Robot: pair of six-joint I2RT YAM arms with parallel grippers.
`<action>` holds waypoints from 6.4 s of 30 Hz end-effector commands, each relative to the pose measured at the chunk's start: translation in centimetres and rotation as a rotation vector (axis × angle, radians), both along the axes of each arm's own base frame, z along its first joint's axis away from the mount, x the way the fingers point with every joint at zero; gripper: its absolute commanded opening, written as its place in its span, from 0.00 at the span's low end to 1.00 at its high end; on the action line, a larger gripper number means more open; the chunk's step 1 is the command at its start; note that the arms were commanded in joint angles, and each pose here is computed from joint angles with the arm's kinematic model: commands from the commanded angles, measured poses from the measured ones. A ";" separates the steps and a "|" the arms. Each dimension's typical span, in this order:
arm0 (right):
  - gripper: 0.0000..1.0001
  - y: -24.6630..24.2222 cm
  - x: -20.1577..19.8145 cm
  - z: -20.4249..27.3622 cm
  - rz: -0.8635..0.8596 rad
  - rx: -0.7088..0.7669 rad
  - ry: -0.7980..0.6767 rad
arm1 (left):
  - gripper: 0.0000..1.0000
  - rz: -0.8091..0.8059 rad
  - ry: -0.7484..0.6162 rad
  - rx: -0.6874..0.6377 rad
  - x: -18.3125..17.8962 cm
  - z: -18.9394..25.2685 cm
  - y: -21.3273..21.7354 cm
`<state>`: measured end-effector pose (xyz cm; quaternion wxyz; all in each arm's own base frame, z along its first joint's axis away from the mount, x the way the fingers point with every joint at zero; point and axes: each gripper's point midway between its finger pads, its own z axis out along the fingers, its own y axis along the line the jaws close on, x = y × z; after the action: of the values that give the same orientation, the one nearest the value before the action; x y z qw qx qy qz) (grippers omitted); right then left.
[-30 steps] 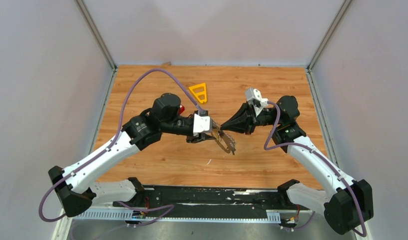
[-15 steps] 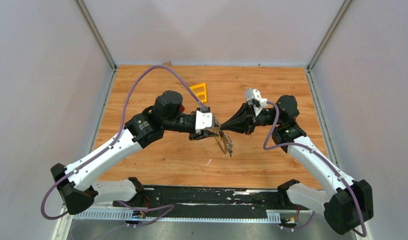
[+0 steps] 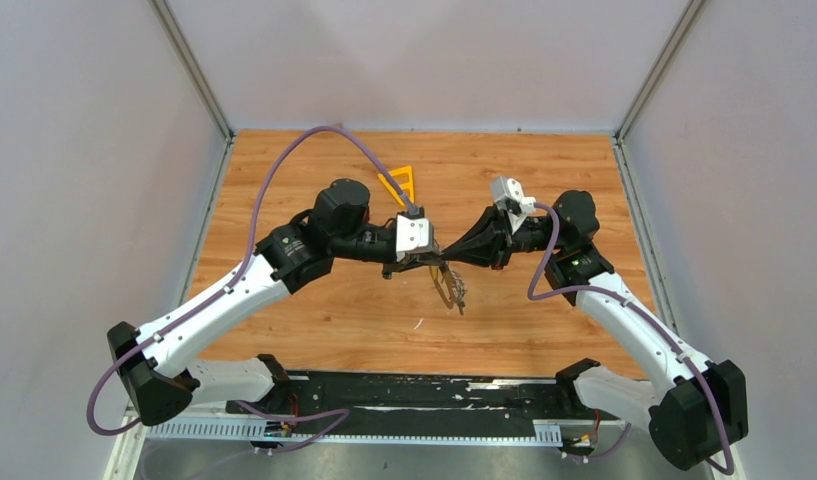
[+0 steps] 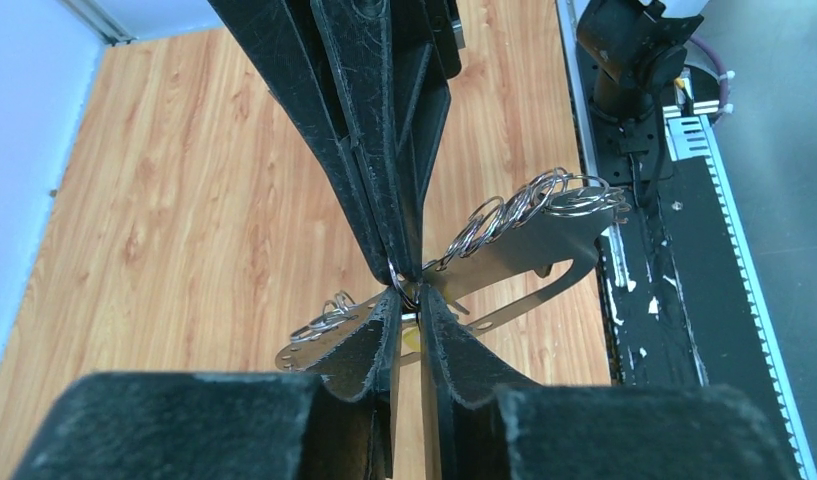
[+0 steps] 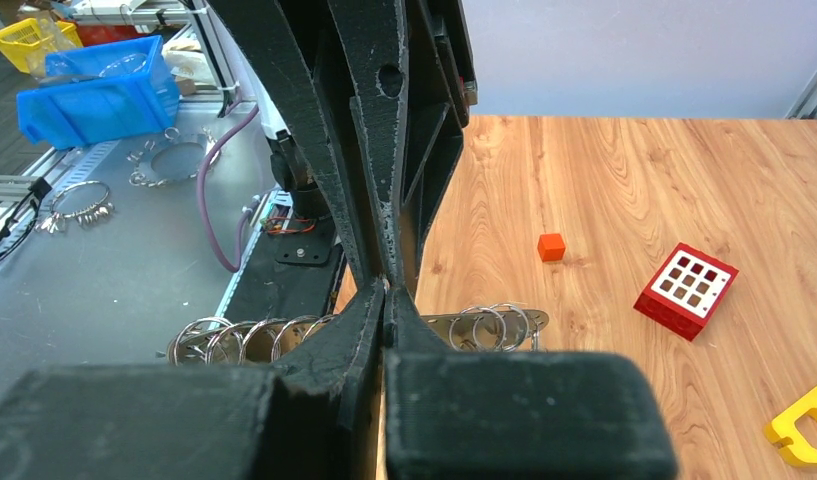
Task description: Put the keys on the keyring
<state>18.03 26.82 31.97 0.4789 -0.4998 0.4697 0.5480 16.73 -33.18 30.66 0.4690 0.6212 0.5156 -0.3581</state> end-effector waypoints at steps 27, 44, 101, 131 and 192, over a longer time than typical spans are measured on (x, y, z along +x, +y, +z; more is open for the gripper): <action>0.00 -0.3 0.0 1.5 -0.024 0.028 -0.093 | 0.00 -0.029 0.037 -0.069 -0.4 1.6 -1.2; 0.19 -0.5 1.5 -0.7 -0.099 -0.039 -0.165 | 0.00 0.104 0.053 0.088 1.6 1.5 0.3; 0.18 1.3 1.6 -2.0 -0.059 -0.050 -0.088 | 0.00 0.205 0.167 0.358 1.2 -1.3 -0.1; 0.00 0.8 1.6 -1.2 -0.091 -0.070 -0.130 | 0.00 0.160 0.097 0.237 0.3 0.8 0.2; 0.00 -0.5 0.3 1.3 -0.060 -0.003 -0.131 | 0.19 0.125 0.045 0.182 1.4 -1.5 -1.1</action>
<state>18.94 26.43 30.97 0.4949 -0.5053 0.4920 0.5077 18.30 -33.63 27.86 0.4143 0.6205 0.6040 -0.2801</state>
